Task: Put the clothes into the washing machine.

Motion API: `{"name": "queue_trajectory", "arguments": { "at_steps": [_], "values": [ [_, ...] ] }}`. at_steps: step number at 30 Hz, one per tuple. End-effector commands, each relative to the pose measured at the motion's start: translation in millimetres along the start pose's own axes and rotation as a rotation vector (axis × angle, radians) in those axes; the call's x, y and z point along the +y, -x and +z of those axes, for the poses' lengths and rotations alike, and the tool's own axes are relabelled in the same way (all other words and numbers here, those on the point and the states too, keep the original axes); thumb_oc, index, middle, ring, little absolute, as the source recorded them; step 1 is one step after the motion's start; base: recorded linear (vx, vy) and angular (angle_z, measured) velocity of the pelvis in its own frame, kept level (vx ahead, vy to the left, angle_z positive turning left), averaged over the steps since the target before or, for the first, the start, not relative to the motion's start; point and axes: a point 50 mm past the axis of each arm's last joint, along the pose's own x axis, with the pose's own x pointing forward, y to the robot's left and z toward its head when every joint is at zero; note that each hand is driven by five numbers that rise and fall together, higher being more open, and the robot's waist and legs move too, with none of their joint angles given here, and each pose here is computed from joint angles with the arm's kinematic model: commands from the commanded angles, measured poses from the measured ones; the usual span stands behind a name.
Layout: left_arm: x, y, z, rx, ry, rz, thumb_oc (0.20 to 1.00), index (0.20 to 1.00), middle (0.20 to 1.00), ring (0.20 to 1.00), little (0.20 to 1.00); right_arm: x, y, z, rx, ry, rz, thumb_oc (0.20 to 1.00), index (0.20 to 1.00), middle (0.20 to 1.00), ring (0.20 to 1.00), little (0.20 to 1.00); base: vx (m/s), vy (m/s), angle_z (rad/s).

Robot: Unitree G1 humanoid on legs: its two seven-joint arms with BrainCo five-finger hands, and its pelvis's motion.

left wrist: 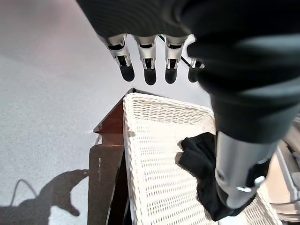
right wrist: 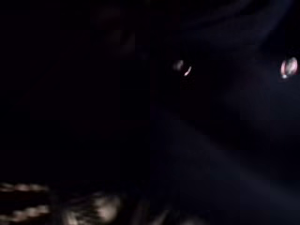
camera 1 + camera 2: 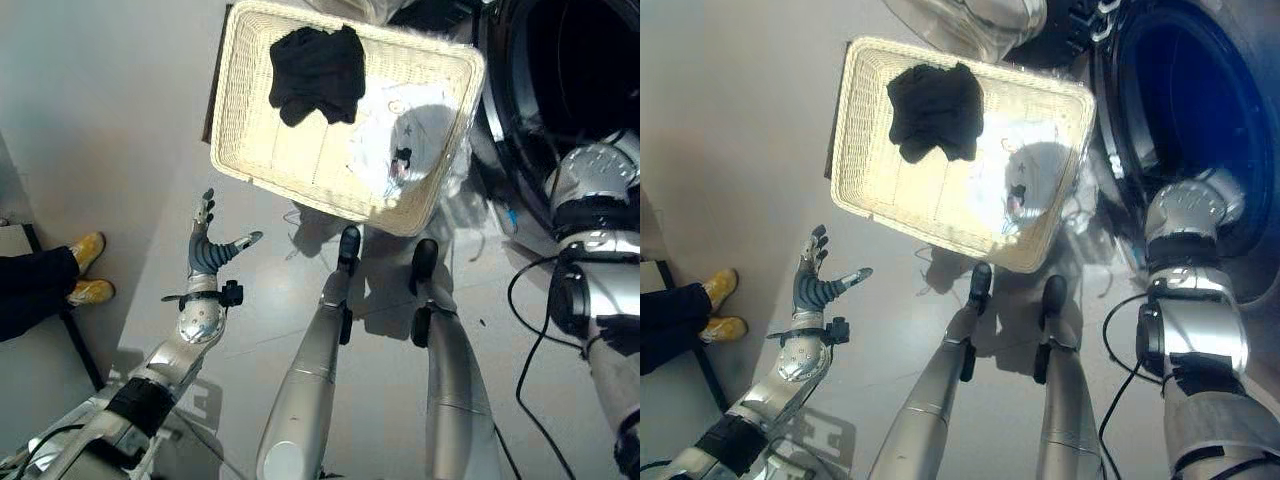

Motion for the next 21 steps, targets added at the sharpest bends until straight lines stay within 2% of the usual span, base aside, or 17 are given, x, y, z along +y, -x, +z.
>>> {"name": "queue_trajectory", "arguments": {
  "at_steps": [1,5,8,11,12,15,16,18,21],
  "values": [
    [0,6,6,-0.015,0.083,0.024,1.0,1.0,1.0,1.0,1.0,29,-29,42,-0.079,-0.005,0.149,1.0,1.0,1.0,1.0,1.0,0.01,-0.045,0.02],
    [-1,1,8,-0.025,0.081,0.013,1.0,1.0,1.0,1.0,1.0,-8,-30,32,0.026,0.062,-0.043,1.0,1.0,1.0,1.0,1.0,0.0,-0.035,-0.03],
    [-6,-3,12,-0.05,0.076,0.009,1.0,1.0,1.0,1.0,1.0,-36,-28,24,0.105,0.222,-0.167,1.0,1.0,1.0,1.0,1.0,0.01,-0.014,-0.07],
    [-5,-13,23,-0.099,0.071,0.058,1.0,1.0,1.0,1.0,1.0,-55,-18,1,0.314,0.483,-0.163,1.0,1.0,1.0,1.0,1.0,-0.01,0.025,-0.12],
    [-5,-17,31,-0.147,0.06,0.099,1.0,1.0,1.0,1.0,1.0,-59,-11,-15,0.443,0.685,-0.067,1.0,1.0,1.0,1.0,1.0,-0.03,0.039,-0.12],
    [-3,-21,35,-0.164,0.055,0.113,1.0,1.0,1.0,1.0,1.0,-60,-7,-20,0.478,0.745,-0.03,1.0,1.0,1.0,1.0,1.0,-0.03,0.032,-0.08],
    [9,-41,63,-0.321,0.004,0.239,1.0,1.0,1.0,1.0,1.0,-60,6,-31,0.435,1.259,0.276,1.0,1.0,1.0,1.0,1.0,-0.07,0.072,-0.16],
    [12,-45,70,-0.36,-0.019,0.267,1.0,1.0,1.0,1.0,1.0,-60,12,-34,0.4,1.369,0.374,1.0,1.0,1.0,1.0,1.0,-0.06,0.073,-0.11],
    [23,-60,85,-0.405,-0.048,0.321,1.0,1.0,1.0,1.0,1.0,-56,31,-43,0.291,1.591,0.67,1.0,1.0,1.0,1.0,1.0,-0.05,0.124,-0.12]
  ]
}}
